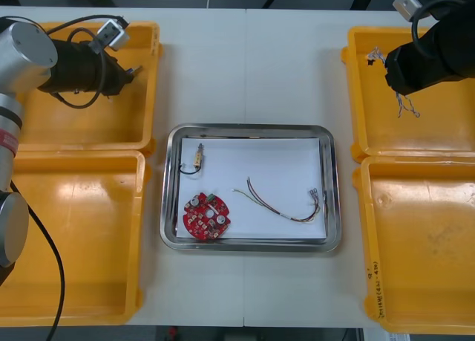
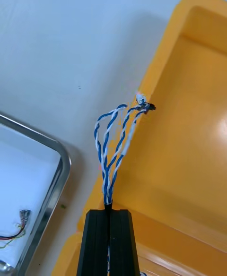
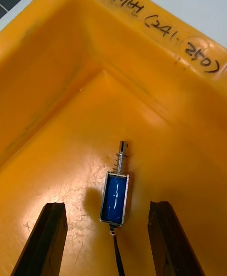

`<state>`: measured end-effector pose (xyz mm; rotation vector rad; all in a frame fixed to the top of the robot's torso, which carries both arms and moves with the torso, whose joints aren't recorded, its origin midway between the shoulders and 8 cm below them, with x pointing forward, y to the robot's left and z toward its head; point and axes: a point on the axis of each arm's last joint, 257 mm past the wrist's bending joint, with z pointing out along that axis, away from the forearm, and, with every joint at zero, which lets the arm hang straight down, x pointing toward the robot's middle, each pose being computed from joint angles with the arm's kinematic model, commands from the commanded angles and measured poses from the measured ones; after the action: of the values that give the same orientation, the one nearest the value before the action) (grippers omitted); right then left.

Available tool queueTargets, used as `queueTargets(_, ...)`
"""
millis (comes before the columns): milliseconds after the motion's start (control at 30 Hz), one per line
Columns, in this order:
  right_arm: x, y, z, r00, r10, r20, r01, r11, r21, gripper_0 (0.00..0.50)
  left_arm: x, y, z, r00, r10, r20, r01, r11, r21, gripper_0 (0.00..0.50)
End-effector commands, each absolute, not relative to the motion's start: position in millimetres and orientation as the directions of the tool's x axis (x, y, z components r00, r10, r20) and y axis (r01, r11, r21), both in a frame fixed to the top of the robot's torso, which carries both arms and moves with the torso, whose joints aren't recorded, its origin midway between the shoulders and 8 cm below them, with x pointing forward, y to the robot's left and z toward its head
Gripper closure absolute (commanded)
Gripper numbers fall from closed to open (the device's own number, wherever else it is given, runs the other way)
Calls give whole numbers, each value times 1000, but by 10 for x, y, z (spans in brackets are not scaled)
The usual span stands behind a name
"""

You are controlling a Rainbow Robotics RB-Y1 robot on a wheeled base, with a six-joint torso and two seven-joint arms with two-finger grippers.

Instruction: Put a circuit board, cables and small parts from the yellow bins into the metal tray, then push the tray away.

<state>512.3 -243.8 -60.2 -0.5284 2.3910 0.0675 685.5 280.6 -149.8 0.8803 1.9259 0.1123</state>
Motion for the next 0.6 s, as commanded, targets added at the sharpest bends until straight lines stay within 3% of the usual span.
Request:
queueTargets(33, 5110, -2252, -328, -638, -410, -652, -432, 891, -137, 500, 7019, 2692, -1134, -208, 589, -781, 495, 752, 435, 0)
queueTargets(600, 5011, -1417, -417, -539, -633, -555, -601, 751, -272, 500, 7037, 2679, -1296, -227, 552, -802, 489, 777, 396, 0)
